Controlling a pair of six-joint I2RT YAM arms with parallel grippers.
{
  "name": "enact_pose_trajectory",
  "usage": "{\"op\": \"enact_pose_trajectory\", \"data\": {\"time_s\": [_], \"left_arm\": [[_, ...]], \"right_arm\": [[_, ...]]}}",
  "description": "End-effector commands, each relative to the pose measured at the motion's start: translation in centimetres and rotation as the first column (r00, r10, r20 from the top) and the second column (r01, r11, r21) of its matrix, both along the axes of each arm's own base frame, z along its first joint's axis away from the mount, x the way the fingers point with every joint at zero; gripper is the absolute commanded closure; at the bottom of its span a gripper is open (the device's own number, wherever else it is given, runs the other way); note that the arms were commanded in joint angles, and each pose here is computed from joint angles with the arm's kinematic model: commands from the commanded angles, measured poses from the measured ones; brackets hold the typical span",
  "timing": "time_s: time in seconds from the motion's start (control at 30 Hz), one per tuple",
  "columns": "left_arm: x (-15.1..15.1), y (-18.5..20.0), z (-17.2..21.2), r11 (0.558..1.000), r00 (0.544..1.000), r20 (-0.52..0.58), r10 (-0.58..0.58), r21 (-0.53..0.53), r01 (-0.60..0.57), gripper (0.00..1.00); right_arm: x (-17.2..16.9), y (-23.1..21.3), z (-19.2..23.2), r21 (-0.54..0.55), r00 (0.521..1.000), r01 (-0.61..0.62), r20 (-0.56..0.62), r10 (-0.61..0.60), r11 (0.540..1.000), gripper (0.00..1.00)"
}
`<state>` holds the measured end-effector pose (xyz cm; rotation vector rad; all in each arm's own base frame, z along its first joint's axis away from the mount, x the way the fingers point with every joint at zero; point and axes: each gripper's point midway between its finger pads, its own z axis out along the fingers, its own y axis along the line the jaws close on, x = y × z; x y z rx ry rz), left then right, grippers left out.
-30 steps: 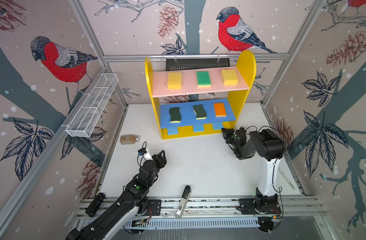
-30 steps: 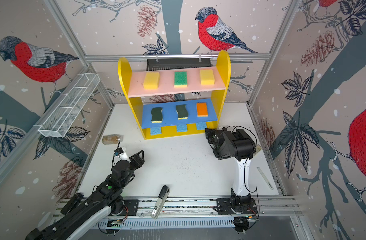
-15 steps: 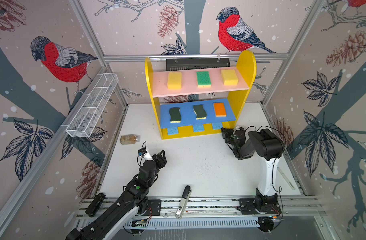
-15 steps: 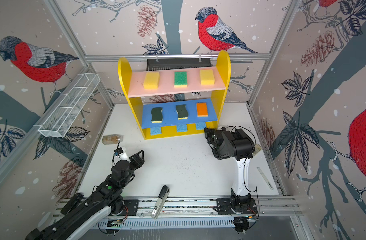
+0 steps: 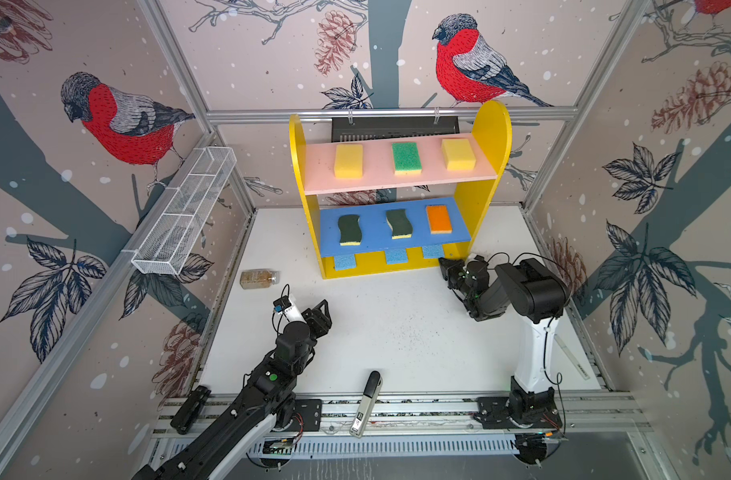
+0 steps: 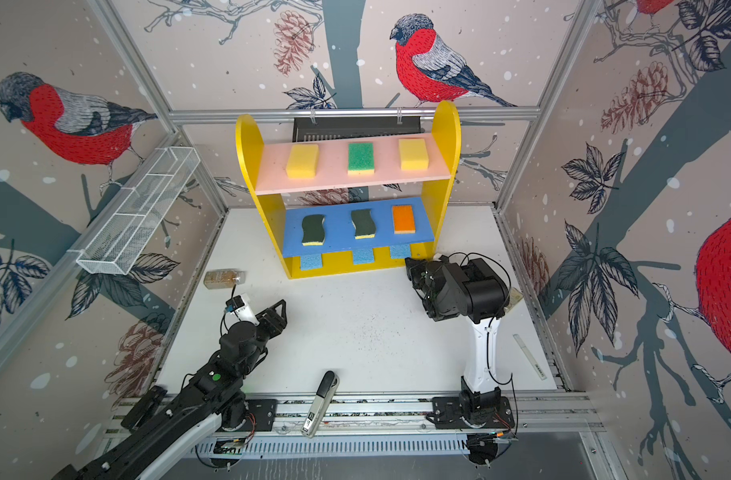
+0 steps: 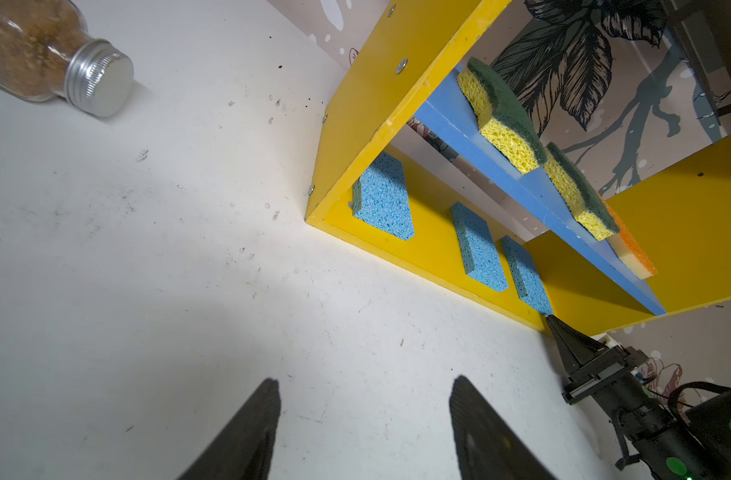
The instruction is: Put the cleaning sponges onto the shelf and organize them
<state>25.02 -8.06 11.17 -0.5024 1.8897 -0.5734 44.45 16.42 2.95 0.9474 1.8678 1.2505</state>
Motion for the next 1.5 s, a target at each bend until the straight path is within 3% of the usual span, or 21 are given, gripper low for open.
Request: {"op": "enact_pose_trajectory", "data": {"time_s": [0.0,0.4,0.67,0.8,0.97,1.2,1.33,1.47], "left_arm": [[0.0,0.3,0.3,1.0,1.0,-0.003,0.013,0.017,-0.013,0.34],[-0.2,0.9,1.0,0.995,1.0,-0.007,0.016,0.095,-0.016,0.32],[0.0,-0.3,2.7,0.986,0.998,0.001,-0.069,0.151,0.068,0.3],[0.1,-0.8,2.9,0.983,0.996,-0.006,-0.092,0.156,0.092,0.29],[0.5,-0.6,3.4,0.972,0.996,-0.022,-0.09,0.216,0.093,0.28],[1.1,-1.2,4.9,0.959,0.992,-0.008,-0.122,0.255,0.12,0.27],[1.5,-1.4,5.4,0.947,0.99,-0.015,-0.138,0.29,0.136,0.25],[2.1,-1.0,5.6,0.934,0.993,-0.034,-0.115,0.336,0.119,0.23]], "right_arm": [[-3.1,-0.9,-5.4,-0.119,0.974,-0.034,-0.225,0.006,0.992,0.98],[-4.8,-1.9,-2.5,-0.214,0.979,-0.045,-0.206,0.0,0.976,0.98],[-5.9,-2.3,0.1,-0.369,0.98,-0.104,-0.195,0.032,0.924,0.94],[-6.4,-3.2,1.9,-0.456,0.983,-0.104,-0.181,0.023,0.884,0.85],[-6.9,-4.6,5.2,-0.603,0.993,-0.082,-0.122,0.011,0.794,0.64],[-7.9,-6.7,8.1,-0.714,0.998,-0.035,-0.06,-0.011,0.7,0.55],[-8.4,-7.3,9.5,-0.762,1.0,-0.021,-0.018,0.011,0.648,0.39],[-8.8,-8.2,10.7,-0.805,1.0,0.008,0.018,0.011,0.594,0.34]]}}
